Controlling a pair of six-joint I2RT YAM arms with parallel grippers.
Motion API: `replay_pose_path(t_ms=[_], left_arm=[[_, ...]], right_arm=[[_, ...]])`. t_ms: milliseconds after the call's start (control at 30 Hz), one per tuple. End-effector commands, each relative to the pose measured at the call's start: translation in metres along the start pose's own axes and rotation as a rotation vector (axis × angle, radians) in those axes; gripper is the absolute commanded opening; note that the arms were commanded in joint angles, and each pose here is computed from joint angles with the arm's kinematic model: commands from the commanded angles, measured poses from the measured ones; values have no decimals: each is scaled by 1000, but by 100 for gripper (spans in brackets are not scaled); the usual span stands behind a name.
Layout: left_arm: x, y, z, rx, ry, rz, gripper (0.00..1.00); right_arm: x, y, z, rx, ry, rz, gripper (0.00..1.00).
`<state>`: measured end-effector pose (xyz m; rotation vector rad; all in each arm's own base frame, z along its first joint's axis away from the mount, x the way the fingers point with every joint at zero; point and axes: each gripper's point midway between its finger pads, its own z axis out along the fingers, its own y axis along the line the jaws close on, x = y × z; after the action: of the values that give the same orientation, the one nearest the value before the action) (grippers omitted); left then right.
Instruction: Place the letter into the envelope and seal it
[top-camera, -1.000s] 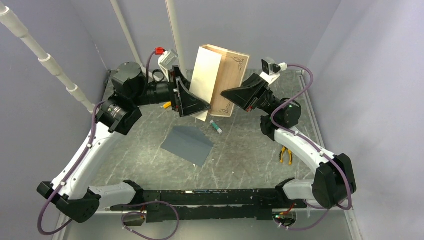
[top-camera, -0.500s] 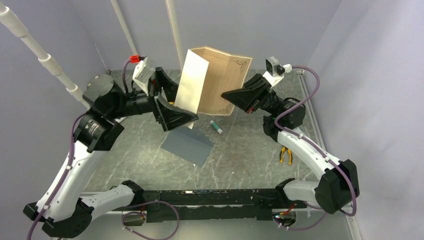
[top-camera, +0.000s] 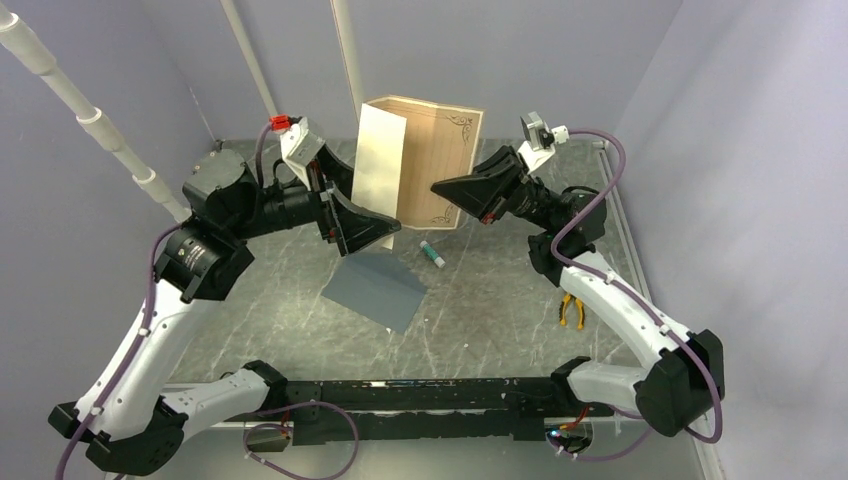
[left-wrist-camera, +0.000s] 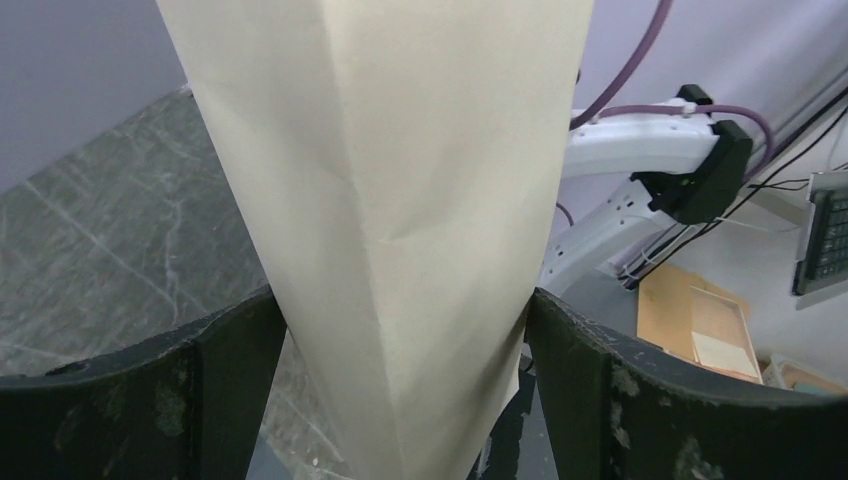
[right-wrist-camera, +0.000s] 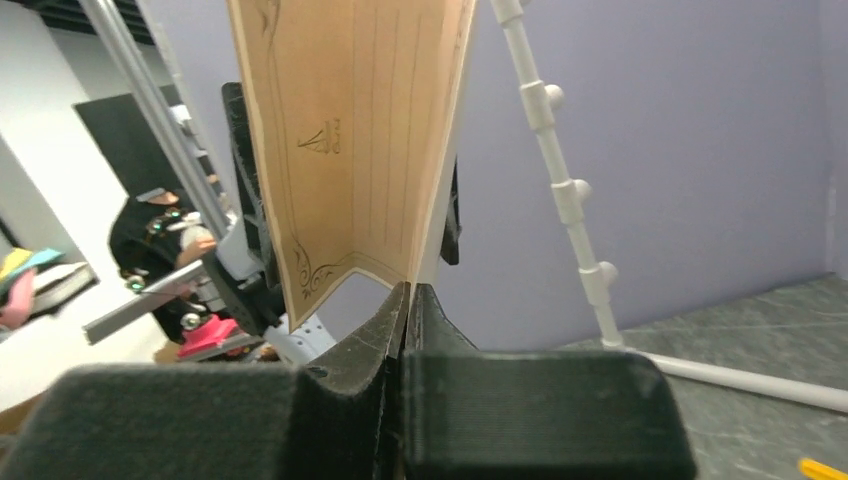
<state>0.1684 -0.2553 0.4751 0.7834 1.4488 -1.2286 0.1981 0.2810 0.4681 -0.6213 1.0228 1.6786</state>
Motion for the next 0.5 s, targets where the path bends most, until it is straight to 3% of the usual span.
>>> replay_pose_path(t_ms=[0,467], left_arm=[[-1,7,-3,-43,-17,53,93],[10,-34,-10,227,-52,214,93]], right_arm=[[-15,1,8,37,8,-144,0],[2,-17,9,42,77,-160,0]])
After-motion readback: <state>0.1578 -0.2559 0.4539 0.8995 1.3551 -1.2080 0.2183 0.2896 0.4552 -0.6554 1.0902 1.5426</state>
